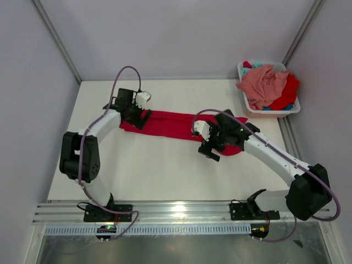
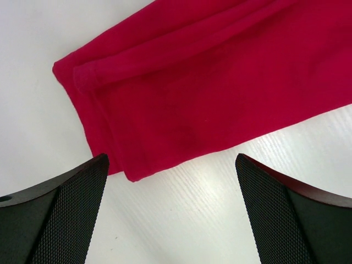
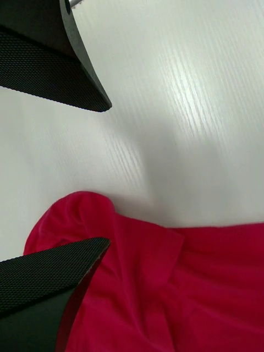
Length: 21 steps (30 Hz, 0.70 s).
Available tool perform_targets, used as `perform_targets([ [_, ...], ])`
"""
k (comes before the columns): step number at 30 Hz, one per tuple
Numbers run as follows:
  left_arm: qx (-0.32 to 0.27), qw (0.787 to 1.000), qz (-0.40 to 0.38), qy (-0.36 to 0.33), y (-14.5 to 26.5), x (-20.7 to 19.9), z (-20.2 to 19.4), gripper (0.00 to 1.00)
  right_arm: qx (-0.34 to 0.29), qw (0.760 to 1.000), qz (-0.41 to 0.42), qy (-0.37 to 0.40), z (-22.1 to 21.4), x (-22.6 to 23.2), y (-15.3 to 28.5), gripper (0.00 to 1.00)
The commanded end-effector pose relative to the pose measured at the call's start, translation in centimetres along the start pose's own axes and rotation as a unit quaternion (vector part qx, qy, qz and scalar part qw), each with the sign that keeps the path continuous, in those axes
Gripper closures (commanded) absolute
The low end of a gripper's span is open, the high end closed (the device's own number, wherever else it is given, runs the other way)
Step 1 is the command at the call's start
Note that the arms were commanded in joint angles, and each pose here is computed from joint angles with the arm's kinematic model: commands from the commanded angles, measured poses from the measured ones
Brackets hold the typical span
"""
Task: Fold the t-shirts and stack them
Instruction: Fold the tshirt
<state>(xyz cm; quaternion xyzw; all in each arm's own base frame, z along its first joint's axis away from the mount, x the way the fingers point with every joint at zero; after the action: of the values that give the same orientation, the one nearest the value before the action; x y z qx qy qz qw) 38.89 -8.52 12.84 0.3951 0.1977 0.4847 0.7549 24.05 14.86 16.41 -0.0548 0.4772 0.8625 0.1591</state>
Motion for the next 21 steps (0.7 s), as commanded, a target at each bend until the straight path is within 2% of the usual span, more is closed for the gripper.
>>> perform_targets([
  [1, -0.015, 0.998, -0.054, -0.009, 0.5, -1.1, 1.6, 0.01, -0.014, 0.999, 0.042, 0.013, 0.1, 0.9, -1.0, 0.01],
  [9, 0.026, 0.994, -0.102, -0.037, -1.2, -2.4, 1.0, 0.01, 0.002, 0.993, 0.119, 0.006, -0.4, 1.6, -4.0, 0.01],
  [15, 0.039, 0.988, -0.145, -0.048, -2.1, -3.4, 1.3, 0.01, 0.014, 0.99, 0.141, 0.001, -0.3, 1.3, -5.1, 0.01],
  [21, 0.054, 0.985, -0.153, -0.055, -3.6, -3.4, 0.8, 0.01, 0.026, 0.99, 0.139, -0.006, -0.8, 1.2, -5.9, 0.01],
])
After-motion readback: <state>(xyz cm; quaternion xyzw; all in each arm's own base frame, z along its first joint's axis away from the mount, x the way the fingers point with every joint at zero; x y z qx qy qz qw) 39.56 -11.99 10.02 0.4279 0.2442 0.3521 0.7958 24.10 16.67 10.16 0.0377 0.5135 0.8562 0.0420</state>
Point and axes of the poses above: each gripper's point midway between its finger pads, its own y axis back along the fingers, its own x axis along the line the jaws close on, z = x × y, the point moved 5 cm from there along y, back along the fingers, and after that the axes turned 7 degrees about y, right-handed, at the moved point
